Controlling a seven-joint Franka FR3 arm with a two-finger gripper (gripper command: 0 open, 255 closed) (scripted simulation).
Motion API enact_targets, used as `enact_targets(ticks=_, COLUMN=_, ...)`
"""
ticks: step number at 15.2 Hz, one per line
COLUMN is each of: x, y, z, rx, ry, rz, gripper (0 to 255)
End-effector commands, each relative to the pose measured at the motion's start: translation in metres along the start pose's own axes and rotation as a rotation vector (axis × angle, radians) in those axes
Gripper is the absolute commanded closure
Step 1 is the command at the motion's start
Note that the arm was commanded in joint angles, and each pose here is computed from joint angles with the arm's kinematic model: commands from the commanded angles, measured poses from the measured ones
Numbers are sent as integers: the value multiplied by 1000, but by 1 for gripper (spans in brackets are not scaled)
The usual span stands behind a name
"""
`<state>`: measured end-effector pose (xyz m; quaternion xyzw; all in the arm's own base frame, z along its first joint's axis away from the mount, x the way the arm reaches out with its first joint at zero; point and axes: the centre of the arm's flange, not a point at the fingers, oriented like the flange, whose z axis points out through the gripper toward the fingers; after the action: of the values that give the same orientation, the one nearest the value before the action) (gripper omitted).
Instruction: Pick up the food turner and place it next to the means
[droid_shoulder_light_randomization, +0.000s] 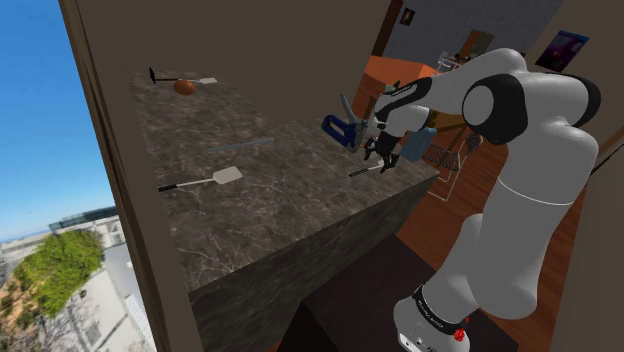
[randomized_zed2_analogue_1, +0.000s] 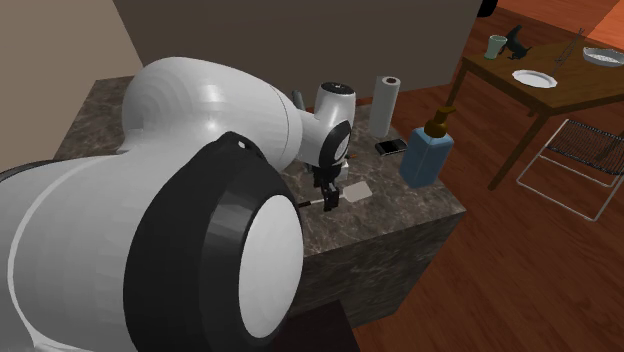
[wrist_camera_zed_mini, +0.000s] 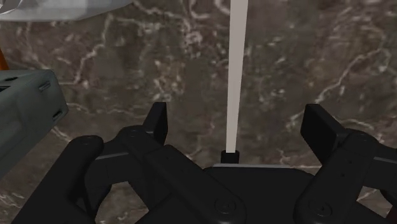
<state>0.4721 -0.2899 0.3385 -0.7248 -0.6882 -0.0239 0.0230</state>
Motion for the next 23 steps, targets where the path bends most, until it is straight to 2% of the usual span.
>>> enact_targets(ticks=1, x=0, y=0, z=0, rx=0, ry=0, rz=0, gripper=255)
enact_targets(ticks=10, x=0, y=0, z=0, rx=0, ry=0, rz=0, gripper=255)
enact_targets(ticks=23, x=5, y=0, z=-68, rx=0, ry=0, rz=0, gripper=255)
